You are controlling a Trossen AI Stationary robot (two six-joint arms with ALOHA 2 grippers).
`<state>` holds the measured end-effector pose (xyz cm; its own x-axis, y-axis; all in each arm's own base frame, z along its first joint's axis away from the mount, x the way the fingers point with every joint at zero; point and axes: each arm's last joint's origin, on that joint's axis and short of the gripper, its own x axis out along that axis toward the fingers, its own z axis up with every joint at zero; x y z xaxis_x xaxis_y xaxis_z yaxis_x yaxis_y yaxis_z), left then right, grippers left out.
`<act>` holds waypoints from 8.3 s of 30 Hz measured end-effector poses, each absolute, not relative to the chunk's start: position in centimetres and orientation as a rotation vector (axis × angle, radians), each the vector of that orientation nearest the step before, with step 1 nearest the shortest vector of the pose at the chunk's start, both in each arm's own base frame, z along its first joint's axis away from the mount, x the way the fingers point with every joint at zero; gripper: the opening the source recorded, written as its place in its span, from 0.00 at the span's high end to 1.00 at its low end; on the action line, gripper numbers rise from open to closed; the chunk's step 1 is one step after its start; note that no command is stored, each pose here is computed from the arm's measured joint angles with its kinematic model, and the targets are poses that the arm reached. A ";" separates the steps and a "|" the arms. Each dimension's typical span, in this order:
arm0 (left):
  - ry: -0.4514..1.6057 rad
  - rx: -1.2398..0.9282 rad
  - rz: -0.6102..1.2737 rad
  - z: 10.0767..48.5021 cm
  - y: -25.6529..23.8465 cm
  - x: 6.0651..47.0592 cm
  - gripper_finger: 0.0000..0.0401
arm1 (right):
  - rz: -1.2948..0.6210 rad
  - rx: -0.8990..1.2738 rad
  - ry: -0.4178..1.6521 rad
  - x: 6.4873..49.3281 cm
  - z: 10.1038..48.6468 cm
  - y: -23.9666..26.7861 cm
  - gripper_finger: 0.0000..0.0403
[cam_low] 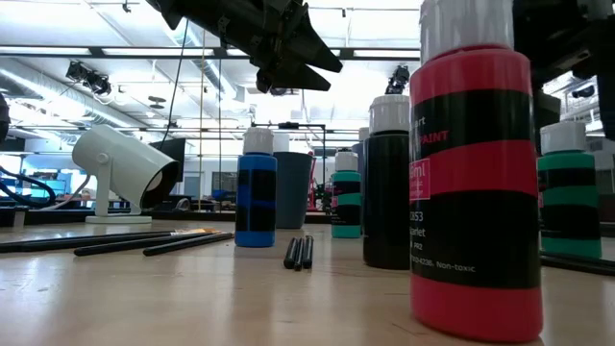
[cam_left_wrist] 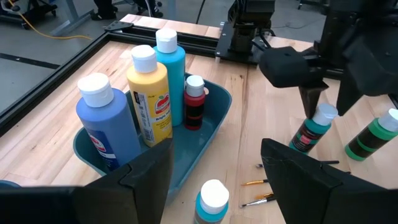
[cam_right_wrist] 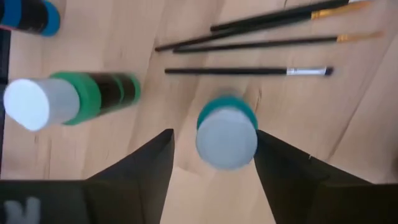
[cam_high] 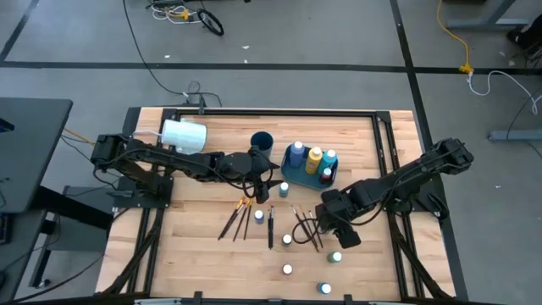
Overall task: Pick & Place Paint Supplies
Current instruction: Put the small light blue paint bottle into the blue bin, then put the small blue paint bottle into the blue bin
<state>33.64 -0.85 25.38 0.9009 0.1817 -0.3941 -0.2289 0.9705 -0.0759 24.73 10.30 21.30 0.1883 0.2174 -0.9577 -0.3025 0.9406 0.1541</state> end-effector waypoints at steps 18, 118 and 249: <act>0.396 -0.122 0.212 25.4 -0.9 33.6 0.38 | 0.310 -0.136 1.267 25.2 21.4 10.2 0.59; 0.421 -0.140 0.124 24.7 -1.1 33.4 0.38 | -0.178 -0.209 1.063 24.3 28.3 2.9 0.53; 0.387 -0.239 0.501 17.4 4.3 38.0 0.54 | -0.149 -0.300 0.442 20.1 23.8 2.2 0.53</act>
